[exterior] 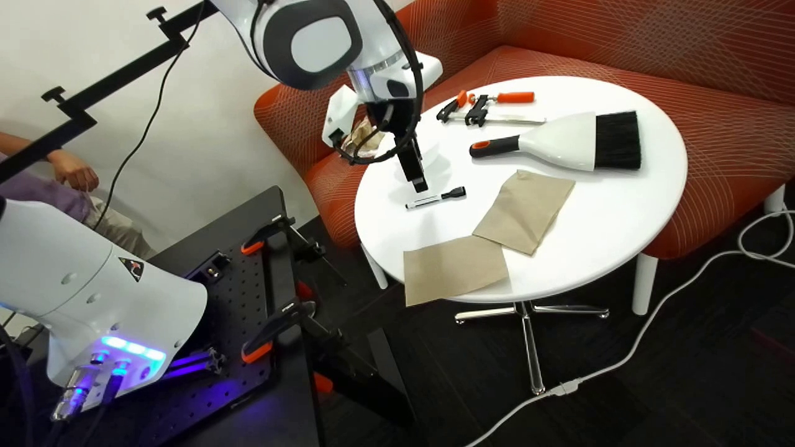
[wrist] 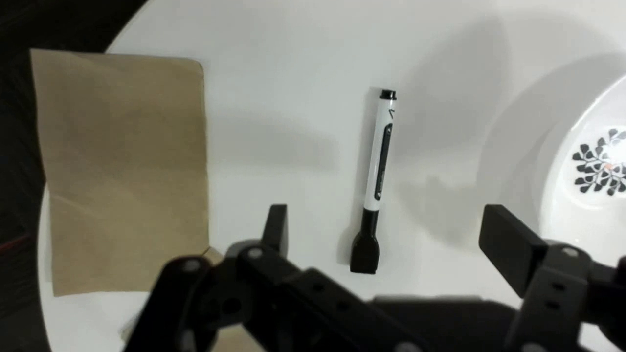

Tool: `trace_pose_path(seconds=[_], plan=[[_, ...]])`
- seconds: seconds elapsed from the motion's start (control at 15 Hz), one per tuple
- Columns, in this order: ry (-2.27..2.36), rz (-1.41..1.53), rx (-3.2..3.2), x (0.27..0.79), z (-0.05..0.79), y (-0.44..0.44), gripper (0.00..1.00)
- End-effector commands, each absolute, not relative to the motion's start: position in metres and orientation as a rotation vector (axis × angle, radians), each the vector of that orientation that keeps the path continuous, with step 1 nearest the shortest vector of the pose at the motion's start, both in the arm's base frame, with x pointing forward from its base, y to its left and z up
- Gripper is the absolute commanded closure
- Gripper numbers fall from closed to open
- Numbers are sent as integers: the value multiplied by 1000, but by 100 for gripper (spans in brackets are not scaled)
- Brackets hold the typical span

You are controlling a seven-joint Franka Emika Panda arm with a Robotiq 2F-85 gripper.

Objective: Put the marker in the bowl

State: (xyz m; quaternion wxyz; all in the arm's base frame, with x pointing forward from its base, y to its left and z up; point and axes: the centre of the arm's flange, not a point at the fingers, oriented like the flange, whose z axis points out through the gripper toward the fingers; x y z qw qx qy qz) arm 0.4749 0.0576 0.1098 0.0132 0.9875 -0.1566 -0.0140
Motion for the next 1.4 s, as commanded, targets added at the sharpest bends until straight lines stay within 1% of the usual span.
trace_pose_path(seconds=[0.0,0.53,0.6,0.67,0.73,0.8,0.93,1.2,1.27,1.33], plan=[[-459,-1,3090,489,84,56,0],[-467,38,3075,500,50,52,0],[-472,43,3072,500,47,51,25],[-475,48,3069,501,46,51,28],[-479,50,3067,502,45,51,34],[-482,52,3065,502,44,52,44],[-485,54,3060,504,43,52,59],[-481,74,3064,506,50,59,88],[-480,77,3064,506,52,61,96],[-483,77,3066,503,58,63,99]])
